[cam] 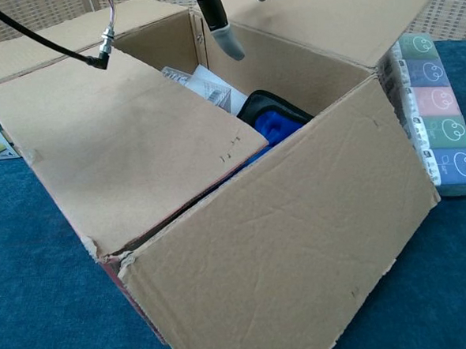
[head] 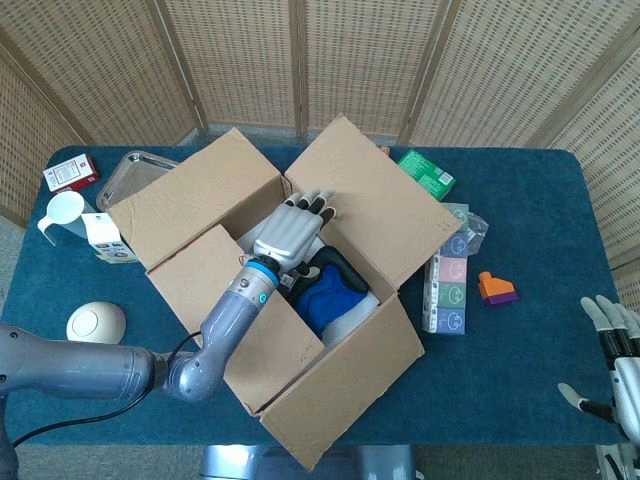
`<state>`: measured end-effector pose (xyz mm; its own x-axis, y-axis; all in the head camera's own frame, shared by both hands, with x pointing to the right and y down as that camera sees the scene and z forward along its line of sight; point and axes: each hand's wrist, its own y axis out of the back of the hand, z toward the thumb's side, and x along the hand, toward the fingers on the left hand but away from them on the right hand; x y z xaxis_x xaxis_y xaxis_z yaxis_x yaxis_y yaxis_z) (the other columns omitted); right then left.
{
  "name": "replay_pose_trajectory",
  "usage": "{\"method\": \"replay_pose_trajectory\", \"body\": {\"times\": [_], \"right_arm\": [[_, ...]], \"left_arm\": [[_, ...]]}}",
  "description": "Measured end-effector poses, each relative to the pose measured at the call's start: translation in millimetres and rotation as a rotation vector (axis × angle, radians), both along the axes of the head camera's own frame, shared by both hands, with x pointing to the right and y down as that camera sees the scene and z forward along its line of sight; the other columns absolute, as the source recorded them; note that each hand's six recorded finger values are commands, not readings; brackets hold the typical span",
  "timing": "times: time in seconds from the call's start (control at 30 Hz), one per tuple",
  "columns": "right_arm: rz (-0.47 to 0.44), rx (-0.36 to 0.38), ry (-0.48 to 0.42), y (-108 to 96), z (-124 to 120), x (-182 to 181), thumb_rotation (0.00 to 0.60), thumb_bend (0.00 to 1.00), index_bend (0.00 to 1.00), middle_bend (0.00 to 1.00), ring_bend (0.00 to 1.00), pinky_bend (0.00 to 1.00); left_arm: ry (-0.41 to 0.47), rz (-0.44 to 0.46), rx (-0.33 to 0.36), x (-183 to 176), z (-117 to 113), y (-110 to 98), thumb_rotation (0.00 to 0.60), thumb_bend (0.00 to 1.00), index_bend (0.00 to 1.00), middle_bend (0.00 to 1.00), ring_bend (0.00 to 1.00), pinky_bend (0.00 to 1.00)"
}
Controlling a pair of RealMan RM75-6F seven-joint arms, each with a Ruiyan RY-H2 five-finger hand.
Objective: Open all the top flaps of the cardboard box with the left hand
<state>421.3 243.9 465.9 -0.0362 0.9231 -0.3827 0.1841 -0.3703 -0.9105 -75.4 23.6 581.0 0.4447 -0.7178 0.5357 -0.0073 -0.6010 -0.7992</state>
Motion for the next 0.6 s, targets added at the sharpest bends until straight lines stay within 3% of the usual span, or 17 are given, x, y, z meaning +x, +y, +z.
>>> {"method": "replay_pose_trajectory", "body": {"times": [0.4,0.6], "right_arm": [[-0.018,-0.001,0.009,2.0,0.3,-4.2,0.600,0.00,0.00,0.00,0.00,0.00],[-0.028,-0.003,0.020,3.4,2.4,-7.6,0.600,0.00,0.00,0.00,0.00,0.00]], "left_arm": [[-0.025,-0.016,-0.042,-50.8,-22.8,2.5,0.600,0.00,0.21,0.01,0.04,0.17],[-0.032,-0.050,-0.055,-74.6,-16.9,7.9,0.600,0.00,0.21,0.04,0.07,0.21]]}}
